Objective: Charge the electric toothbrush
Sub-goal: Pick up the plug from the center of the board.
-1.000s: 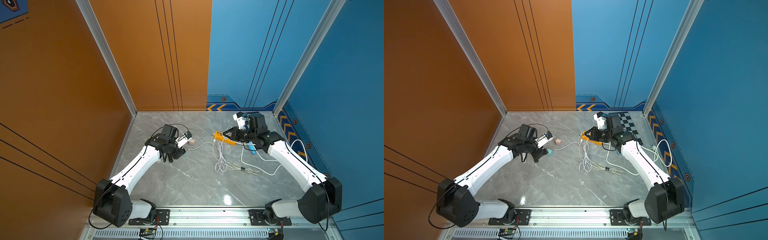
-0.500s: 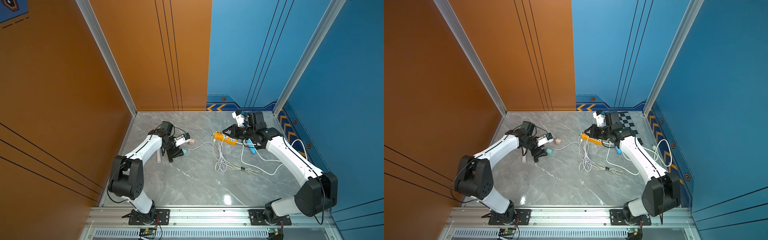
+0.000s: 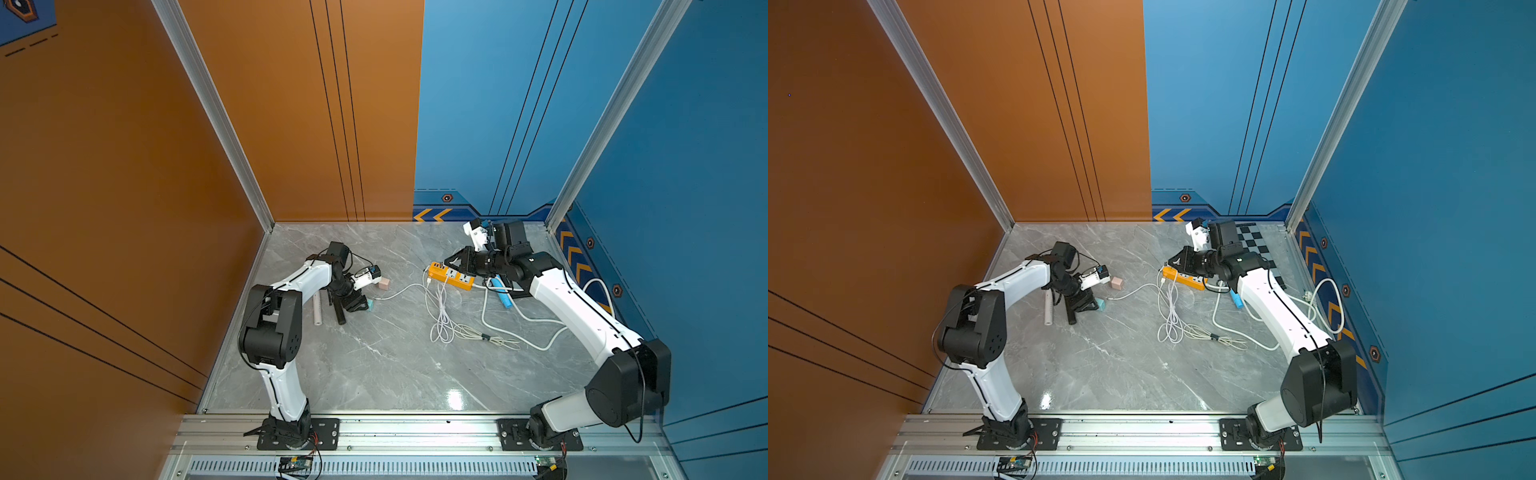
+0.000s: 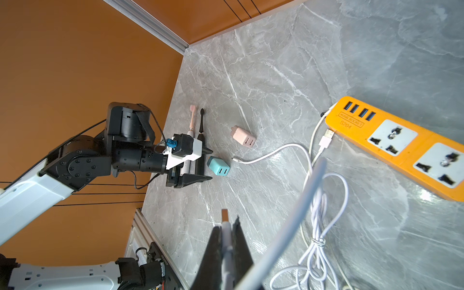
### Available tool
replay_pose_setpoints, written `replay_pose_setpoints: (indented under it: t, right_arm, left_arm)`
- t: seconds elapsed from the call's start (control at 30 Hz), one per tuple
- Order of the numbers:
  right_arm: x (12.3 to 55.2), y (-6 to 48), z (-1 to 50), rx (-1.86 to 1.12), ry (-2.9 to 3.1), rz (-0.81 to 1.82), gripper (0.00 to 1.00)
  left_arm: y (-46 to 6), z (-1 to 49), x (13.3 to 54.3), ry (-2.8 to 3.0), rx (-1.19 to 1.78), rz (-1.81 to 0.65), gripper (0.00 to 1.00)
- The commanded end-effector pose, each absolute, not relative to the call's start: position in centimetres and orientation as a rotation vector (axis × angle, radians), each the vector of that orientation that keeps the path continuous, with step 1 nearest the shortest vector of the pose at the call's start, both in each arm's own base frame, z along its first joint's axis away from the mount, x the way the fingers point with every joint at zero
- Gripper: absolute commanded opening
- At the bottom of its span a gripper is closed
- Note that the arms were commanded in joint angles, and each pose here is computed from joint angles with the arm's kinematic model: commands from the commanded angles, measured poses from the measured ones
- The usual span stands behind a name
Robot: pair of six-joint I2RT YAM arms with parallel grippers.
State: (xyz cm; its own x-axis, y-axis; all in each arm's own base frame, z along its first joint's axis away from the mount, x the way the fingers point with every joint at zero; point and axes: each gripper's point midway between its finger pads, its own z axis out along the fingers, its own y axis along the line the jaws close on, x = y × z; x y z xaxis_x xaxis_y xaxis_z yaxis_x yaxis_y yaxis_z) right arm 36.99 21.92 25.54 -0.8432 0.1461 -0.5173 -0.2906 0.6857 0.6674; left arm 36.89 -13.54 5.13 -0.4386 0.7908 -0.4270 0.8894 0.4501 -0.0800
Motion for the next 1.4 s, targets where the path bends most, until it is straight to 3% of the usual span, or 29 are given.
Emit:
replay_pose_setpoints:
  t: [0.0, 0.4, 0.9, 1.37]
  right_arm:
    - [37.1, 21.8, 26.3, -0.099, 2.352, 1.061, 0.0]
    - [36.3, 21.5, 26.6, -0.092, 2.357, 1.053, 0.0]
    - [35.5, 20.7, 26.4, -0.061, 2.368, 1.031, 0.0]
    - [35.5, 20.5, 26.3, -0.031, 2.372, 1.025, 0.0]
  left_arm:
    - [-14.4, 5.1, 36.3, 2.301, 1.539, -0.478, 0.6]
    - [-15.5, 4.1, 35.3, 2.303, 1.633, -0.433, 0.45]
    - [-17.8, 3.4, 34.2, 2.272, 1.692, -0.493, 0.49]
    - [-17.6, 2.6, 34.1, 2.301, 1.72, -0.449, 0.39]
